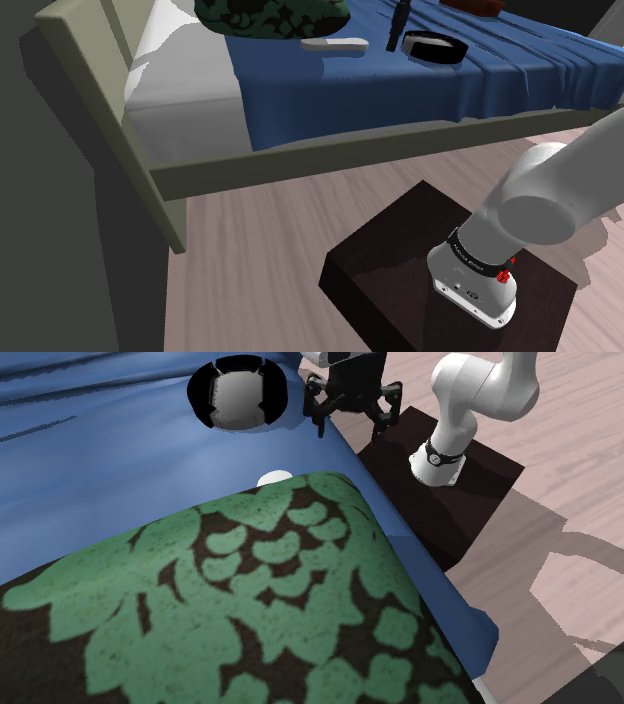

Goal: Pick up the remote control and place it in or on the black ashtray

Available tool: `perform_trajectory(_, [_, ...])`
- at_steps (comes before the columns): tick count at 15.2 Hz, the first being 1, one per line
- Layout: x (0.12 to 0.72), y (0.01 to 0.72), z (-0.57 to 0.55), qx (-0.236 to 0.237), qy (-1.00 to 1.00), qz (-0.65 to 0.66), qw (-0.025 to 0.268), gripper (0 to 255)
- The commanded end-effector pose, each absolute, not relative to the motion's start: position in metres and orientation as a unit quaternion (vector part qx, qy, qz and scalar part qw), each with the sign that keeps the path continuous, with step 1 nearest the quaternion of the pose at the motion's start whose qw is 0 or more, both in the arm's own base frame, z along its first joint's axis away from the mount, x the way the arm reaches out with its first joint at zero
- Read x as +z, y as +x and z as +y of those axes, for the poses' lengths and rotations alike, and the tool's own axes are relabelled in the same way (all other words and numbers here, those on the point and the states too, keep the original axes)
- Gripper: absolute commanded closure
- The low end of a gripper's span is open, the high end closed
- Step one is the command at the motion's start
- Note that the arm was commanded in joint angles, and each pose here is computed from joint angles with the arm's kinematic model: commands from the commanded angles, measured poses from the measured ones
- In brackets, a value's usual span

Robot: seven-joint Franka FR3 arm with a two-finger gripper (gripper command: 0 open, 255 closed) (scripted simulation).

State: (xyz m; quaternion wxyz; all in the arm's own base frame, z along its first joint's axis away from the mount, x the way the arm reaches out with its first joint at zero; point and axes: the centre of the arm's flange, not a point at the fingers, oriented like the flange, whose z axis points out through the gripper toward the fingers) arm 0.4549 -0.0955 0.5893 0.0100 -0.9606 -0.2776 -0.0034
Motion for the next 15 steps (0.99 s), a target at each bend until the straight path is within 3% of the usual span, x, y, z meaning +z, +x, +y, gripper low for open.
perform_trajectory(1, [0.591,0.481,-0.099,-0.003,-0.946,-0.324,0.008,0])
perform_trajectory(12, [0.595,0.622,-0.074,-0.001,-0.840,-0.543,0.001,0])
perform_trajectory(15, [0.579,0.622,-0.074,-0.001,-0.840,-0.543,0.001,0])
